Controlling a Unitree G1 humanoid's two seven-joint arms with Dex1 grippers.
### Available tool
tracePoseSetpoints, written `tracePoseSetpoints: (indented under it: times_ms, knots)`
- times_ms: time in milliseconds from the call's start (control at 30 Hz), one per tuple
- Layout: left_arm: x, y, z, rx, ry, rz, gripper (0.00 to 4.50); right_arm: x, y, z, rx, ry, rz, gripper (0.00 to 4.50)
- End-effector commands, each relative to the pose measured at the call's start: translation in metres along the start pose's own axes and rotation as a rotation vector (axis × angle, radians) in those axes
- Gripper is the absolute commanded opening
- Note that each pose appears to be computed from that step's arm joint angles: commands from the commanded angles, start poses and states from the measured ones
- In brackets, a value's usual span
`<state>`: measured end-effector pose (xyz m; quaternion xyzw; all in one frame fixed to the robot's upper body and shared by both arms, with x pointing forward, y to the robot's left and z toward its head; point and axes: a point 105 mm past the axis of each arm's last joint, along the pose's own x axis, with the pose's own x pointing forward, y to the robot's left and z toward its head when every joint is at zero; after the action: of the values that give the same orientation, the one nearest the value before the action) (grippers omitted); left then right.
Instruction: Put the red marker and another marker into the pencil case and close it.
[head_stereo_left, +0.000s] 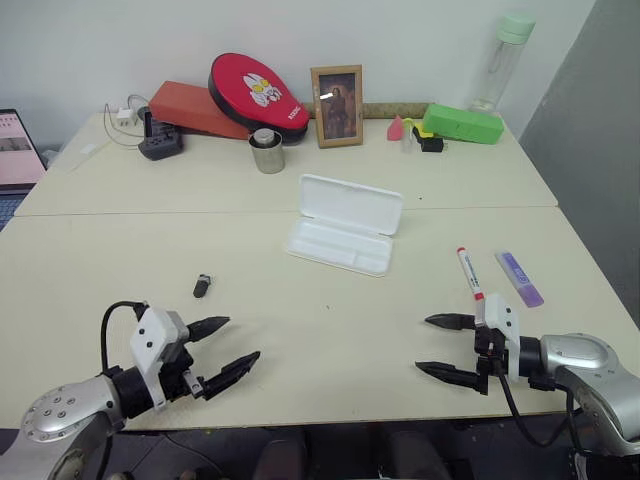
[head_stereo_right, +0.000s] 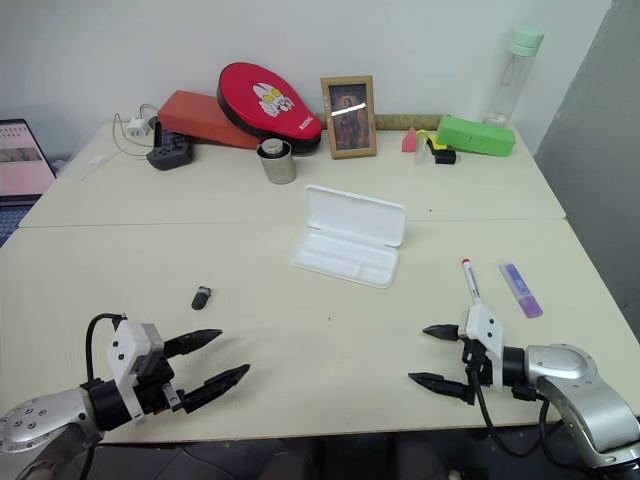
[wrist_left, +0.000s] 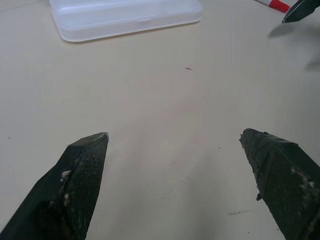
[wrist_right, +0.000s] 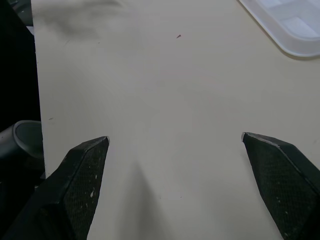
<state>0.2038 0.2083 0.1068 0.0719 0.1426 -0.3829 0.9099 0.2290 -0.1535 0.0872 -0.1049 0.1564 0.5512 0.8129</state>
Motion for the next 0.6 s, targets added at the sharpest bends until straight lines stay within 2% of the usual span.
tracePoseSetpoints:
  times_ms: [33,133,333,600]
  knots:
    - [-0.001,-0.003,0.002,0.013,0.019,-0.032,4.50,-0.001,0.008,0.009,-0.033,-0.009,0.044,4.46]
    - [0.000,0.003,0.003,0.036,0.015,0.004,4.50,-0.001,0.008,0.008,-0.029,-0.006,0.044,4.46]
    - [-0.004,-0.011,-0.006,-0.011,0.053,-0.059,4.50,-0.001,0.014,0.006,-0.018,0.003,0.071,4.46]
    - [-0.005,-0.013,-0.006,-0.021,0.051,-0.064,4.50,0.001,0.018,0.004,-0.009,0.012,0.087,4.46]
